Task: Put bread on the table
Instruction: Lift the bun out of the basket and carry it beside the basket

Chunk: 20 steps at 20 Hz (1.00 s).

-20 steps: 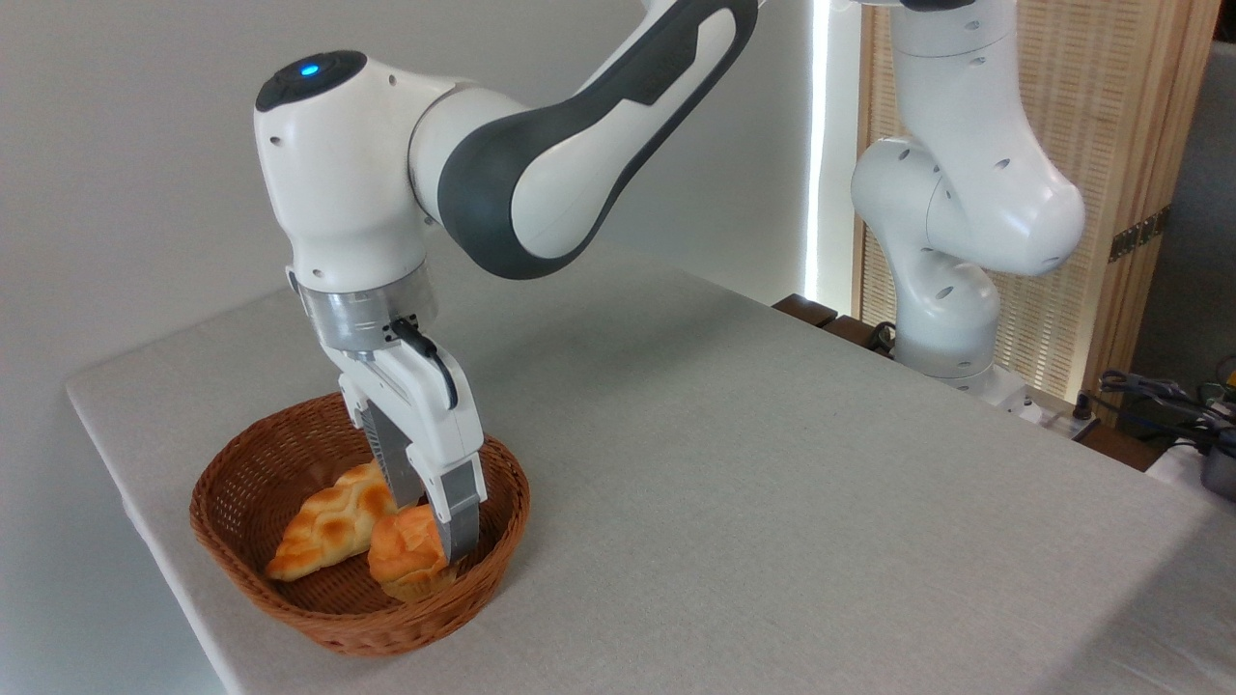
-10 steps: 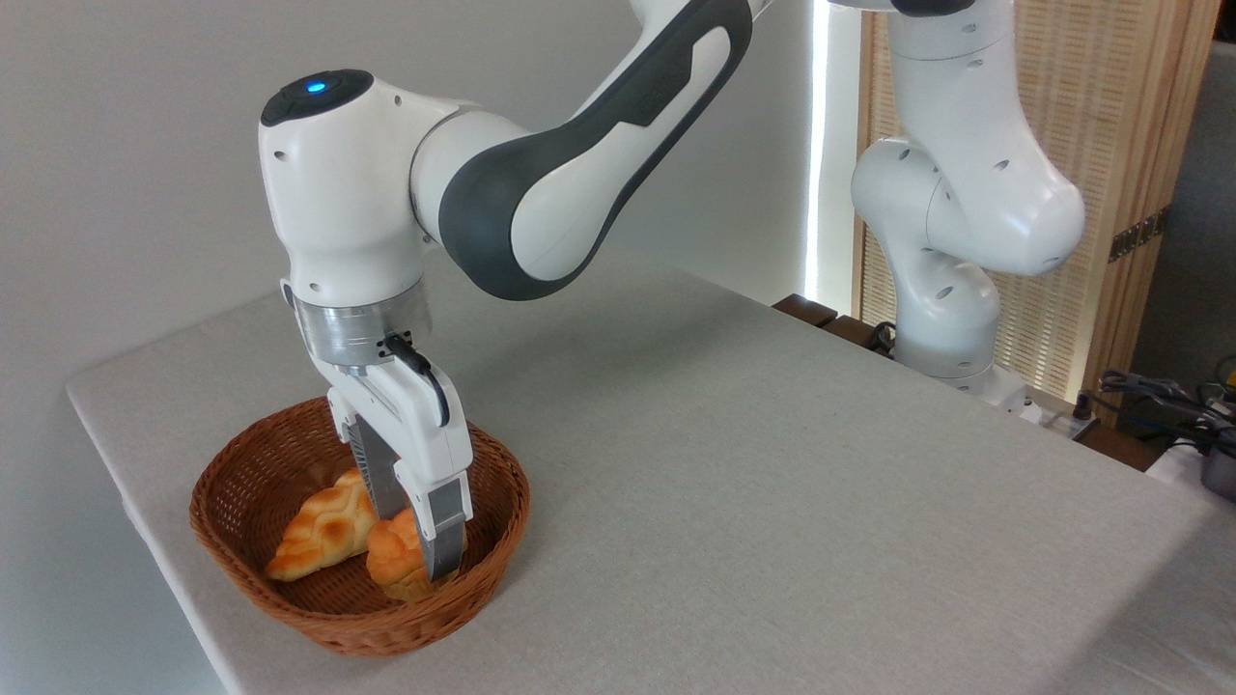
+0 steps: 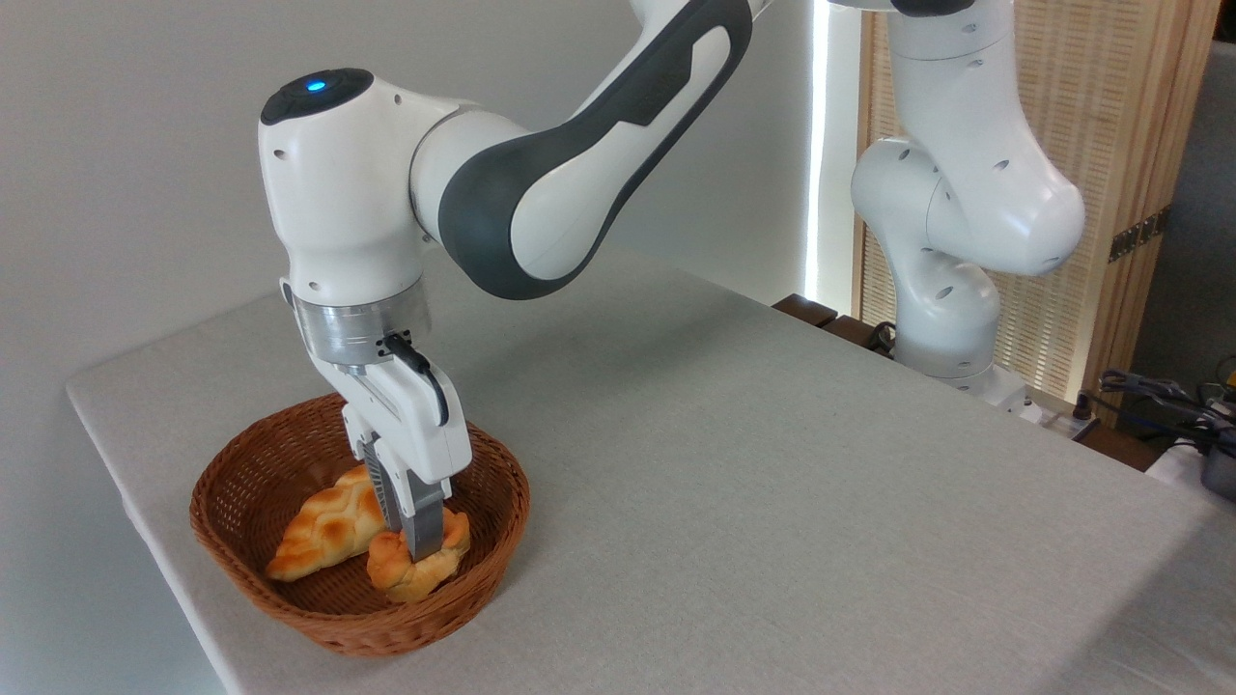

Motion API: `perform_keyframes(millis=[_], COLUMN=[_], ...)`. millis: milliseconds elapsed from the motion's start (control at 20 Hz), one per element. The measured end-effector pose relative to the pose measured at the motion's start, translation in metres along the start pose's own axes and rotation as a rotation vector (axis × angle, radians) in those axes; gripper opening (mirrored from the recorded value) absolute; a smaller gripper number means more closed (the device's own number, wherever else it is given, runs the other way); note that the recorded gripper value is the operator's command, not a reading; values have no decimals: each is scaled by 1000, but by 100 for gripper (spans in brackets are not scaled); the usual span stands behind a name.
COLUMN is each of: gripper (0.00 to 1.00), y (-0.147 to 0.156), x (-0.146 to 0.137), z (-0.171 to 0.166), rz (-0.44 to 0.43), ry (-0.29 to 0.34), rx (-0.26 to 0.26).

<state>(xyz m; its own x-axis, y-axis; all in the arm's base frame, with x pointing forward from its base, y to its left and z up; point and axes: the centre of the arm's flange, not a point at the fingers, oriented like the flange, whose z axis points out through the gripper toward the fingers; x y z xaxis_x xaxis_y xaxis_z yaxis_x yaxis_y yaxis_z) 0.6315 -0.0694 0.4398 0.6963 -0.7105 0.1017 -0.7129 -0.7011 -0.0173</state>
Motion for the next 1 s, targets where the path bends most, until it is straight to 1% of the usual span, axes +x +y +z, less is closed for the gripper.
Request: perform_keyframes(millis=[200,400,500,550,600,700,800,850,900,1000], gripper=[19,19,19,19,19,19,21,22,25,26], y=[-1,2,8,11,16,28,43,47,50,60], x=[3,11,13,11,8,-7,-29,-43,-57,-83], z=[-13,-53,-74,-83,-91,-107,-122,-127,-128,-118], rz=[-18,-102,-135,-145,-148,-146,-128,-119,-106,-63], ry=[21,81,117,124,114,46,-19,-38,-49,-78], rx=[15,52,58,56,45,0,-41,-51,-57,-81])
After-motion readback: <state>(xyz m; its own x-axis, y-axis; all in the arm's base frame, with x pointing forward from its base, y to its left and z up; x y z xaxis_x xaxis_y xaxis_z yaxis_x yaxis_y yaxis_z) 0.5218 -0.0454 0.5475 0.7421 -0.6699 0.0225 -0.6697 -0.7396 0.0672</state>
